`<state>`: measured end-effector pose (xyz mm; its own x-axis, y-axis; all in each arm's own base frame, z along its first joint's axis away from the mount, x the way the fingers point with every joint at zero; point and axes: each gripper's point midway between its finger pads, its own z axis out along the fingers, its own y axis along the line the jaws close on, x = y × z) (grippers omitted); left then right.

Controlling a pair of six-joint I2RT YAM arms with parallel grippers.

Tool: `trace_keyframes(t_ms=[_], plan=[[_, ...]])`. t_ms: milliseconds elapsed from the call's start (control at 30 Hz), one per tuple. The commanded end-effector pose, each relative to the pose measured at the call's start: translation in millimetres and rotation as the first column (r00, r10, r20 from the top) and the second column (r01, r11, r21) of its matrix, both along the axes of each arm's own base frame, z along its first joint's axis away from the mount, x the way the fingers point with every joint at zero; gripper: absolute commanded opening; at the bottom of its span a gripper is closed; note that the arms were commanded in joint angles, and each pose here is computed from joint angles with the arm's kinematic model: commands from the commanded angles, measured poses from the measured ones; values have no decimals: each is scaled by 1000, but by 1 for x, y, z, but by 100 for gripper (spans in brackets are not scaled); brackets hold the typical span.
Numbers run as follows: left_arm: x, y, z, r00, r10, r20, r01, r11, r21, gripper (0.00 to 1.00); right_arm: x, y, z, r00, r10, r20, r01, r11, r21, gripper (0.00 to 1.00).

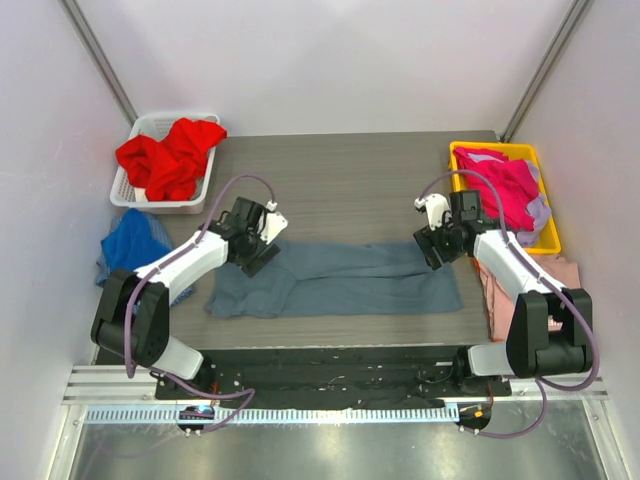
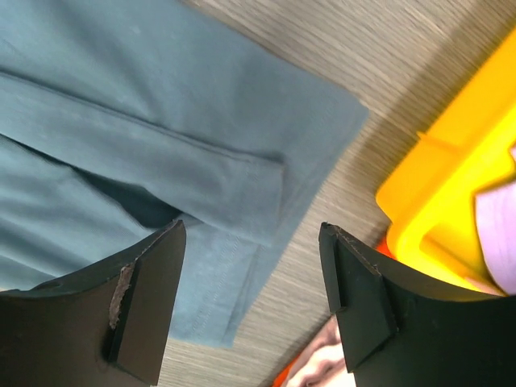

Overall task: Fold and stack the t-shirts
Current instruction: Fold the other side of the tshirt into a rectangle, then rotate the tshirt 90 degrees

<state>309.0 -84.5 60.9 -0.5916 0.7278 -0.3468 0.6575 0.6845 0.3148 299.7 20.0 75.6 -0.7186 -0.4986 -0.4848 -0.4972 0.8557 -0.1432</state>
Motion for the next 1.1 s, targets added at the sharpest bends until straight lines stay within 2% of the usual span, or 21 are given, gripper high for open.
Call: trace_keyframes(t_ms=[0, 267, 567, 767, 1067], plan=[[-6, 10, 15, 999, 46, 12, -46, 999, 19, 80, 15, 17, 11, 999, 32, 6, -32, 998, 54, 75], [-24, 19, 13, 998, 43, -48, -40, 997, 58, 81, 6, 33, 5, 991, 119, -57, -115, 991, 66, 77], [-13, 12, 14, 998, 61, -25, -60, 998, 29, 81, 35, 21, 12, 998, 54, 39, -53, 998, -17, 77], [-13, 11, 6, 997, 55, -51, -53, 998, 37, 81, 39, 19, -2, 999, 37, -7, -38, 999, -29, 75], [-16, 19, -5, 994, 80, -71, -74, 993, 87, 81, 47, 24, -4, 999, 32, 2, -32, 999, -4, 74]])
